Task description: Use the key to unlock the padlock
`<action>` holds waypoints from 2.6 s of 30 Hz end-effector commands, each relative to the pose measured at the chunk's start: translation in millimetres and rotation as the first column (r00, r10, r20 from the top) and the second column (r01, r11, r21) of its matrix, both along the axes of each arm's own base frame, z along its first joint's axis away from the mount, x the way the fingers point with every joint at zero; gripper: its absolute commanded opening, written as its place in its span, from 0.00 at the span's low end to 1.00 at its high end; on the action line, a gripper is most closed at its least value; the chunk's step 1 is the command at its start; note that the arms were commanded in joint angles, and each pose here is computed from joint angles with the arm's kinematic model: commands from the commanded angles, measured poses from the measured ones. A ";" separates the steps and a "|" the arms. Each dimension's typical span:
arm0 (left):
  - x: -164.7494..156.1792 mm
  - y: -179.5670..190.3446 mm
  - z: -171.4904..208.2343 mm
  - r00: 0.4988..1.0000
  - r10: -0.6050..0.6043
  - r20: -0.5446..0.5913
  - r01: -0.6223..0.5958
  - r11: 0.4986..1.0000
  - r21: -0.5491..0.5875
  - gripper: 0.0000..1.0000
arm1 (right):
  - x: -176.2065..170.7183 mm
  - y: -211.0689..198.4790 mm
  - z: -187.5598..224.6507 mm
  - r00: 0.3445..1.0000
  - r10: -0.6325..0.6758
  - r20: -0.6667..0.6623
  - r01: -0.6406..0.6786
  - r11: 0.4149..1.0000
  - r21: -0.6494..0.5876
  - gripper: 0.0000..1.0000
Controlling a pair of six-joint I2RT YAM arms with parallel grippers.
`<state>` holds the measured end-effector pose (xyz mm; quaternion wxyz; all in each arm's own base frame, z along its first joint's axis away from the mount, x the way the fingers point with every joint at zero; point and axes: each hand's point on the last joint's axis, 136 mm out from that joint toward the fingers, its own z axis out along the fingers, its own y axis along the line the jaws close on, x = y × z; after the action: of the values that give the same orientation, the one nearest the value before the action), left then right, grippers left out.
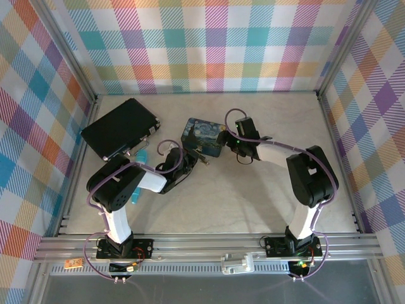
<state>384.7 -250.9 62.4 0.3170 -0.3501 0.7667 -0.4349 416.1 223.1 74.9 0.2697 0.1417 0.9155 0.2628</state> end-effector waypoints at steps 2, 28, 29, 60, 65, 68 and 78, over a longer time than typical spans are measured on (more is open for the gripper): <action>7.1 22.5 21.4 0.987 0.145 0.072 -0.142 0.989 -0.049 0.00 | -1.1 -21.4 -5.2 0.996 -0.092 -0.004 0.091 0.995 -0.043 0.81; -31.9 27.7 38.1 0.996 -0.089 -0.029 0.092 0.987 0.130 0.00 | 14.7 -40.8 54.6 0.983 0.116 0.142 -0.095 0.985 -0.145 0.84; -38.5 29.5 39.0 0.991 -0.116 -0.063 0.125 0.977 0.174 0.00 | 10.5 -44.2 57.6 0.980 0.135 0.145 -0.110 0.980 -0.166 0.86; -116.1 58.1 7.8 0.898 -0.199 -0.392 0.408 0.708 0.576 0.65 | -47.0 -164.1 60.5 0.979 0.004 0.204 0.102 0.856 -0.508 0.99; -97.0 84.9 57.3 0.958 -0.126 -0.258 0.277 0.645 0.712 0.94 | -41.0 -209.0 48.6 0.970 -0.063 0.235 0.191 0.795 -0.575 0.99; -81.5 112.8 91.1 0.986 -0.071 -0.152 0.165 0.573 0.803 1.00 | -36.1 -226.6 32.7 0.966 -0.093 0.241 0.222 0.773 -0.595 0.99; -46.0 241.7 136.4 0.968 0.201 0.148 -0.205 0.298 0.932 1.00 | -5.5 -226.2 22.0 0.899 -0.001 0.438 0.274 0.782 -0.560 0.99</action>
<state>335.3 -46.4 196.3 0.4824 -0.1986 0.8516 0.0512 382.9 -6.4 60.8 0.4186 0.0741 0.9034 -0.0564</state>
